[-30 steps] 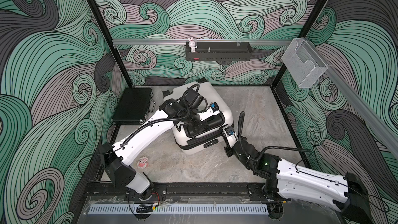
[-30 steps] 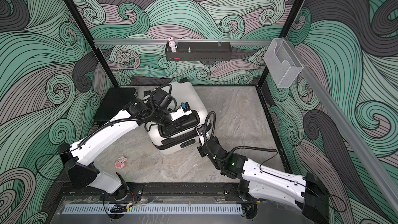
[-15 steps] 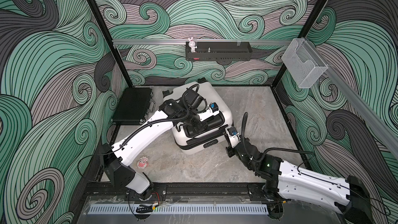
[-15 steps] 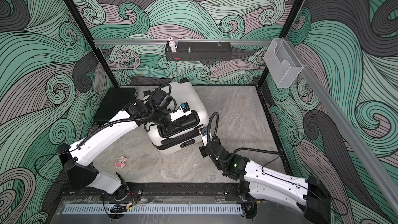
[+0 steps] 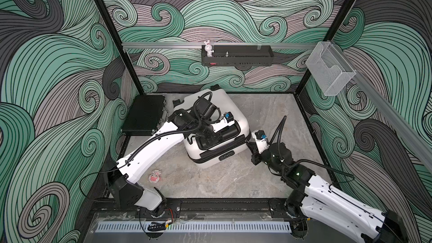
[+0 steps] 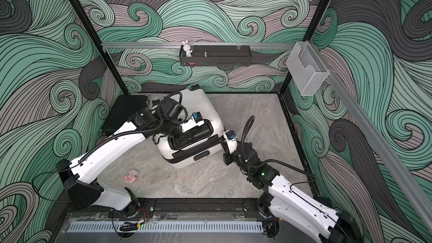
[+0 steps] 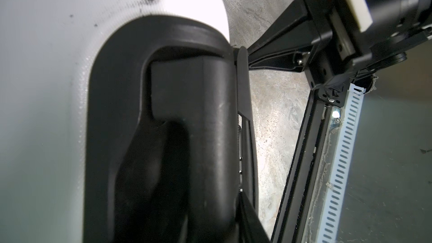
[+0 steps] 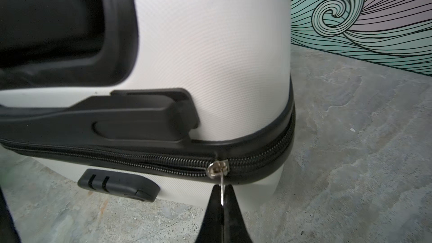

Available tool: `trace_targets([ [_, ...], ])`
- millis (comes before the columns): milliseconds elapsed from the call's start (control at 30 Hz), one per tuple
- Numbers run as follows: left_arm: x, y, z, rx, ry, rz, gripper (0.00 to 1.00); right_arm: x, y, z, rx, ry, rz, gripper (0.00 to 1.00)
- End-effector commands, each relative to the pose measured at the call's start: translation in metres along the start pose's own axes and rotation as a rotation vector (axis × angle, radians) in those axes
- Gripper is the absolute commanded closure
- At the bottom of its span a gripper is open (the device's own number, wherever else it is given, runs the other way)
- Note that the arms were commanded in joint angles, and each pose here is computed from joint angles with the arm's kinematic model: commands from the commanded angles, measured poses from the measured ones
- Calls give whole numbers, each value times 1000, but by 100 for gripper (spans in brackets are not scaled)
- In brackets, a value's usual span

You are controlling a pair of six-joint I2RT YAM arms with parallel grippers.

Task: Open the suitcase zippers
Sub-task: Unzip the zipper on the suitcase.

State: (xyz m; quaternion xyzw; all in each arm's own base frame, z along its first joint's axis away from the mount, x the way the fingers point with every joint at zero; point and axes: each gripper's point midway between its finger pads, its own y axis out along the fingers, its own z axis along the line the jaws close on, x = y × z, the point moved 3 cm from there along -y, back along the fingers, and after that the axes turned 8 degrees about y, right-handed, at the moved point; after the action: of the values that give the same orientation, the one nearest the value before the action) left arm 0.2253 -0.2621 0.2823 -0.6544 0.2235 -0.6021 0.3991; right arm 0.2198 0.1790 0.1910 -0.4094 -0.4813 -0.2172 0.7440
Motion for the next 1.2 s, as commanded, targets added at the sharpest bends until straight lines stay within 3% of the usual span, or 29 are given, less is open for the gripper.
trace_targets([
  [0, 24, -52, -31, -49, 230, -201, 100, 1, 5, -17, 8, 40, 50, 100],
  [200, 8, -44, -50, -169, 277, -162, 100, 11, 11, -30, 74, 73, 98, 100],
  [533, 6, -40, -28, -24, 242, -121, 100, -7, -7, -38, 42, 143, 158, 100],
  [667, 2, -40, -48, -151, 320, -148, 100, -8, -10, -47, -5, 156, 119, 100],
  [933, -19, -48, -110, -459, 504, -257, 100, 31, 27, -60, 77, 234, 102, 100],
  [1167, -45, -29, -134, -520, 598, -182, 100, 53, 66, -98, 15, 299, 78, 100],
])
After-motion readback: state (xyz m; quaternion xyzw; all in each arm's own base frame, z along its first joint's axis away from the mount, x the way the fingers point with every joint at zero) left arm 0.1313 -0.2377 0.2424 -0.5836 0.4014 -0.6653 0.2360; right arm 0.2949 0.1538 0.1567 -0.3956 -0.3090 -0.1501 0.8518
